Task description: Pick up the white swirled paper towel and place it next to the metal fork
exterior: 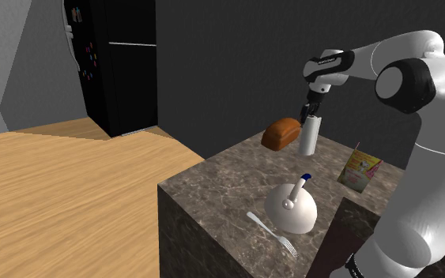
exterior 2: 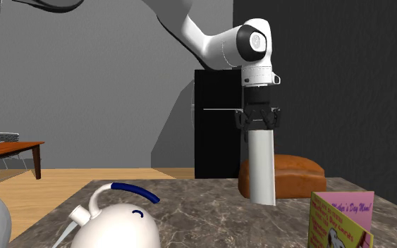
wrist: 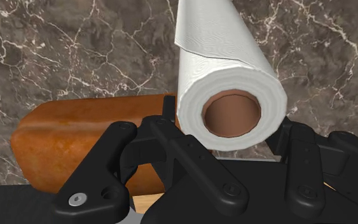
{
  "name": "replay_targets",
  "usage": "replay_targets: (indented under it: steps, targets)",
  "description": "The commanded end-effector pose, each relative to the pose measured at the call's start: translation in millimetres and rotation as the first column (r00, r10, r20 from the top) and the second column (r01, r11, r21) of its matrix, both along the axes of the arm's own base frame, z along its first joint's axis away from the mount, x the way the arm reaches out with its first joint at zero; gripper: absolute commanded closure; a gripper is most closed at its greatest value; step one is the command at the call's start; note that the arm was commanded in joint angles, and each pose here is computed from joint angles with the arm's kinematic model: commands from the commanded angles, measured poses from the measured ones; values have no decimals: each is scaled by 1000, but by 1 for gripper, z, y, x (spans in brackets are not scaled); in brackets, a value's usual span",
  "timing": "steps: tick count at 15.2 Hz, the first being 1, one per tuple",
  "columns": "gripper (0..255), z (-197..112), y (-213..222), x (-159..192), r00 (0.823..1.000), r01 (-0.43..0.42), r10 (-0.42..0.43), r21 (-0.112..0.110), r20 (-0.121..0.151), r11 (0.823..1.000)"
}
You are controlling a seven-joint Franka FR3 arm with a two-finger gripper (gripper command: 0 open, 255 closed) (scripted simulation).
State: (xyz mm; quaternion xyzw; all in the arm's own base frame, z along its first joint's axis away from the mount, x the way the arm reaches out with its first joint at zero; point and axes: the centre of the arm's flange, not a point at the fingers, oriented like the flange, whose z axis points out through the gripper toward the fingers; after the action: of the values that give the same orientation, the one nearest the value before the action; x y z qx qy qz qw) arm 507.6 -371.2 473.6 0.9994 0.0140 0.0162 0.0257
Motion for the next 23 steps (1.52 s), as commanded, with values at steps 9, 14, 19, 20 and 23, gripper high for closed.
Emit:
replay_targets:
  steps: [9, 14, 19, 20, 23]
  targets:
    - [255, 52, 0, 0, 1000, 0, 0, 0, 0, 1000]
    - [255, 79, 0, 0, 1000, 0, 0, 0, 0, 1000]
    - [255, 105, 0, 0, 1000, 0, 0, 0, 0, 1000]
    - [255, 111, 0, 0, 1000, 0, 0, 0, 0, 1000]
    - [255, 126, 0, 0, 1000, 0, 0, 0, 0, 1000]
